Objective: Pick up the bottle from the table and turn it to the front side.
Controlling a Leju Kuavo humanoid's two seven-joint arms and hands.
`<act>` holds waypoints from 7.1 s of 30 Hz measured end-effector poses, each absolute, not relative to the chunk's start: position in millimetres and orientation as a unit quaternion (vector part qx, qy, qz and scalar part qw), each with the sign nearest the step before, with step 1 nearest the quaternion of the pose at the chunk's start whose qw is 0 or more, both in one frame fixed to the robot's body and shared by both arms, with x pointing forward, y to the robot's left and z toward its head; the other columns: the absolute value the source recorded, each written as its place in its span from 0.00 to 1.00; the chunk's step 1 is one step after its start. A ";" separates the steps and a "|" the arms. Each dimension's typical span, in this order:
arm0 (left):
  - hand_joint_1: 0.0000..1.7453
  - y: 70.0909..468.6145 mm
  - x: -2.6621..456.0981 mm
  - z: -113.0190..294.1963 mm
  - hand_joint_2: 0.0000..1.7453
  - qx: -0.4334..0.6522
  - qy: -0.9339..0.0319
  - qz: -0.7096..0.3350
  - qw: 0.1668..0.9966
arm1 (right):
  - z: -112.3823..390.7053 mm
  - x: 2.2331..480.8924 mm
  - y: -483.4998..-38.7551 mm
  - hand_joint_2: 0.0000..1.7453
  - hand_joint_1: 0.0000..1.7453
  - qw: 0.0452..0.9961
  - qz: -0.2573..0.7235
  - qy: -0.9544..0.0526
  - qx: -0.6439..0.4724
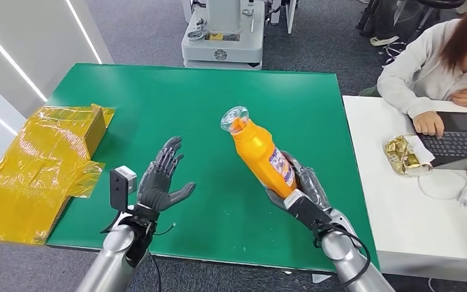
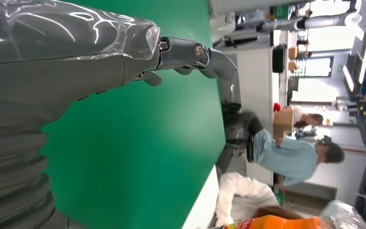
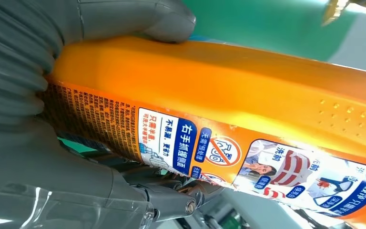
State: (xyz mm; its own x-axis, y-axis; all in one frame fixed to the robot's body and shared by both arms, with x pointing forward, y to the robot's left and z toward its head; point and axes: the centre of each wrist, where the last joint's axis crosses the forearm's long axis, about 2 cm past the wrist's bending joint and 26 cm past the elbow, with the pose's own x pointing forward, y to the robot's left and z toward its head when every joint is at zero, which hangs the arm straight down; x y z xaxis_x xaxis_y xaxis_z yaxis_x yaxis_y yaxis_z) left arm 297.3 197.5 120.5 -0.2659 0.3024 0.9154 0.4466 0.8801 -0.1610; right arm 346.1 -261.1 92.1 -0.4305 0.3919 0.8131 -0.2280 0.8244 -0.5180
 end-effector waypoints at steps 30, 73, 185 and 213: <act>0.00 189.9 380.5 216.3 1.00 -0.291 -0.808 -0.073 0.507 | 155.7 394.7 -136.6 1.00 1.00 0.480 0.311 -0.820 0.019; 0.00 241.2 356.3 193.3 1.00 -0.244 -0.826 -0.027 0.507 | 121.9 398.7 -196.9 1.00 1.00 0.537 0.250 -0.804 -0.052; 1.00 274.7 443.4 189.4 1.00 0.567 -0.564 -0.561 0.216 | 99.2 320.5 -193.2 1.00 0.00 0.489 0.208 -0.847 0.029; 1.00 352.0 406.1 116.1 1.00 0.529 -0.339 -0.687 0.365 | 92.8 271.9 -247.0 1.00 0.00 0.513 0.153 -0.843 -0.050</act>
